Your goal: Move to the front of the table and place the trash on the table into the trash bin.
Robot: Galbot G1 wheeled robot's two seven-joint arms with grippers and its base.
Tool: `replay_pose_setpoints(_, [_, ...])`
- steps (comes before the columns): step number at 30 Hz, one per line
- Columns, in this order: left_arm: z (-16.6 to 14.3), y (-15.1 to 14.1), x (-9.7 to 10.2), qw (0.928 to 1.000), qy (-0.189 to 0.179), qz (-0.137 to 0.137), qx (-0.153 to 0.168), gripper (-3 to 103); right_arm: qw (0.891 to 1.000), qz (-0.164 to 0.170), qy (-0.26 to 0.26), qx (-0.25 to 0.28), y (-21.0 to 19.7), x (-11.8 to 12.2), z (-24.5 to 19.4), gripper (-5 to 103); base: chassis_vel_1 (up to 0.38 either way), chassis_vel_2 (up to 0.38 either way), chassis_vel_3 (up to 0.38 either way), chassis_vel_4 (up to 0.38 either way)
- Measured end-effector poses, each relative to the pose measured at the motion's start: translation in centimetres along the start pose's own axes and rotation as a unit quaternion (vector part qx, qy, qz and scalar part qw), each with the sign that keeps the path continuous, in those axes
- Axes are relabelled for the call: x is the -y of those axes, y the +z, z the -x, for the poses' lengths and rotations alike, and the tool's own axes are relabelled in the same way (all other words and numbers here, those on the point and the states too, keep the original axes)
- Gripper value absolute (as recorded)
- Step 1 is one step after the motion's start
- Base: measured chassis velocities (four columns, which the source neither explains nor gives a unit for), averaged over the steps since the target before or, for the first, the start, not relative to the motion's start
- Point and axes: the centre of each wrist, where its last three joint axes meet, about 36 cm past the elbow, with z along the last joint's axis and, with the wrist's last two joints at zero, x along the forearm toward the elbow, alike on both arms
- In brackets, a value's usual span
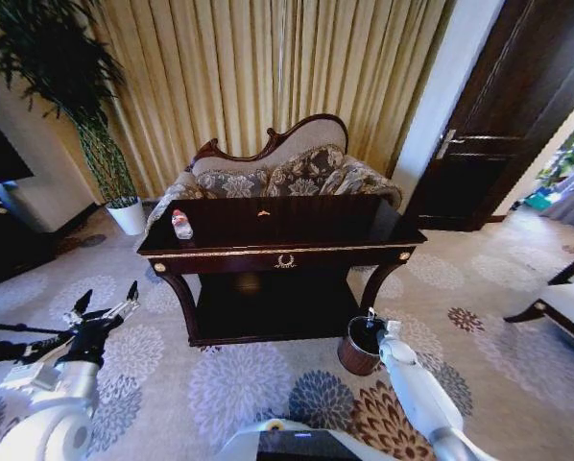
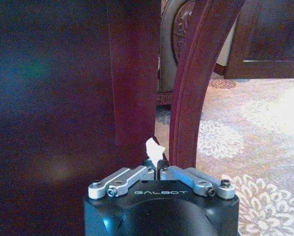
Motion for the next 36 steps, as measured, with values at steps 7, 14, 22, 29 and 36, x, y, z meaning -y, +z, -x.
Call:
replay_pose_setpoints(7, [0.0, 0.0, 0.1, 1.0000, 0.003, 0.000, 0.000, 100, 1.000, -0.015, -0.011, 0.001, 0.3, 0.8, -0.7, 20, 0.000, 0.000, 0.000, 0.000])
replay_pose_setpoints(14, [-0.1, 0.0, 0.1, 1.0000, 0.003, 0.001, -0.002, 100, 1.000, -0.020, -0.016, 0.006, 0.0, 0.7, -0.9, 47, 0.000, 0.000, 0.000, 0.000])
replay_pose_setpoints(22, [-0.2, -0.1, 0.0, 1.0000, 0.002, 0.003, 0.000, 100, 1.000, -0.020, -0.019, 0.010, -0.3, 0.5, -0.9, 75, 0.000, 0.000, 0.000, 0.000])
replay_pose_setpoints(29, [-0.1, -0.1, 0.0, 1.0000, 0.002, 0.003, 0.001, 100, 1.000, -0.014, -0.017, 0.005, -0.7, 0.9, -1.2, 99, 0.000, 0.000, 0.000, 0.000])
replay_pose_setpoints(36, [-0.1, -0.1, 0.0, 1.0000, 0.003, 0.001, 0.001, 100, 1.000, -0.003, -0.017, 0.007, -0.9, 1.0, -1.6, 100, 0.000, 0.000, 0.000, 0.000])
